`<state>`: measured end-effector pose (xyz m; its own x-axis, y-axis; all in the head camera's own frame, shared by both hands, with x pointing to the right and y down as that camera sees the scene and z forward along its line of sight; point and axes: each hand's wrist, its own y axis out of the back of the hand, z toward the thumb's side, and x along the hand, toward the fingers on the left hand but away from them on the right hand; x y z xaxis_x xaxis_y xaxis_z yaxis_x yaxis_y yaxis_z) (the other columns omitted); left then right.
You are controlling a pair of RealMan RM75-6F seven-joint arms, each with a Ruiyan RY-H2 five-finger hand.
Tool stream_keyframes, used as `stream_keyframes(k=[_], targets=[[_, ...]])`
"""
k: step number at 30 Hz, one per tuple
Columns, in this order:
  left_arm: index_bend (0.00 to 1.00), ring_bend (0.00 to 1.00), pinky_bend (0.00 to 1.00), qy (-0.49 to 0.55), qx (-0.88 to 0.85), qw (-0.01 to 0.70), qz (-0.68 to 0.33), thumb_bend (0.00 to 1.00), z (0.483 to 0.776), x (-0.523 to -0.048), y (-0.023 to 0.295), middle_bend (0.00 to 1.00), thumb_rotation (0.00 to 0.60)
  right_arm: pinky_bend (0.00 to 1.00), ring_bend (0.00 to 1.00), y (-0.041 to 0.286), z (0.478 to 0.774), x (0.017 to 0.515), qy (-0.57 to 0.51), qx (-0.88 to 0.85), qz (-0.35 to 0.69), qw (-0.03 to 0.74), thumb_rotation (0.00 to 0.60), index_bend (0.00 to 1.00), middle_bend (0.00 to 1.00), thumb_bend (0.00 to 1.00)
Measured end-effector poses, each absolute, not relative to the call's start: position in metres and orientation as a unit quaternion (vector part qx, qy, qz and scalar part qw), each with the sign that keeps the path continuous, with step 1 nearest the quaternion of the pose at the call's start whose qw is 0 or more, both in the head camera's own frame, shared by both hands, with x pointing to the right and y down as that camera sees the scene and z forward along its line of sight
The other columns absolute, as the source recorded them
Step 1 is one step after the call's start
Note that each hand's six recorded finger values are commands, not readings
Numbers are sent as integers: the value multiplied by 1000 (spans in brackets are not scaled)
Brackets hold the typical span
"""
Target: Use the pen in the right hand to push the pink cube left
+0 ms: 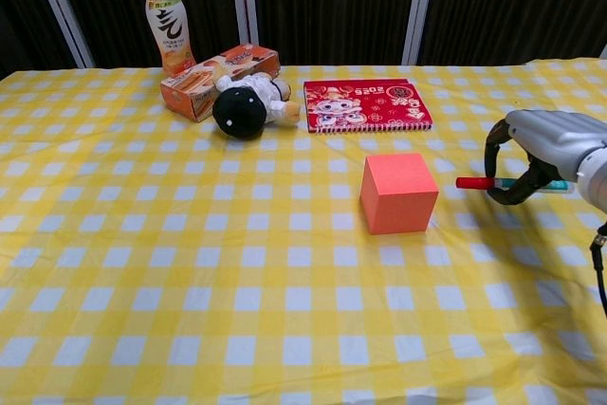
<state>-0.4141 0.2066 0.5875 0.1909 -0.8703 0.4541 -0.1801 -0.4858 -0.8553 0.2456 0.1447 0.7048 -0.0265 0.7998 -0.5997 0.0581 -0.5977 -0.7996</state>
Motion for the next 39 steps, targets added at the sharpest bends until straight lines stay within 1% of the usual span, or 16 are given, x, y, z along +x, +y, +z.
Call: stream_keyframes(k=[4,17,22,27,39], targets=[[0,0,0,379,-695,336,-511,0,587,-414,207,0,600,0,0,145,707,233,-338,-638,625,295,600,602,210,503],[0,0,0,380,-700,327,-509,0,588,-415,206,0,600,0,0,137,707,162,-345,-660,597,298,600,609,210,503],[0,0,0,380,-702,323,-509,0,588,-416,206,0,600,0,0,136,706,144,-342,-661,595,303,600,611,210,503],[0,0,0,380,-702,323,-508,0,588,-416,206,0,600,0,0,137,708,149,-338,-652,604,310,600,611,210,503],[0,0,0,376,-702,326,-509,0,588,-414,207,0,600,0,0,141,706,184,-344,-633,624,303,600,611,210,503]])
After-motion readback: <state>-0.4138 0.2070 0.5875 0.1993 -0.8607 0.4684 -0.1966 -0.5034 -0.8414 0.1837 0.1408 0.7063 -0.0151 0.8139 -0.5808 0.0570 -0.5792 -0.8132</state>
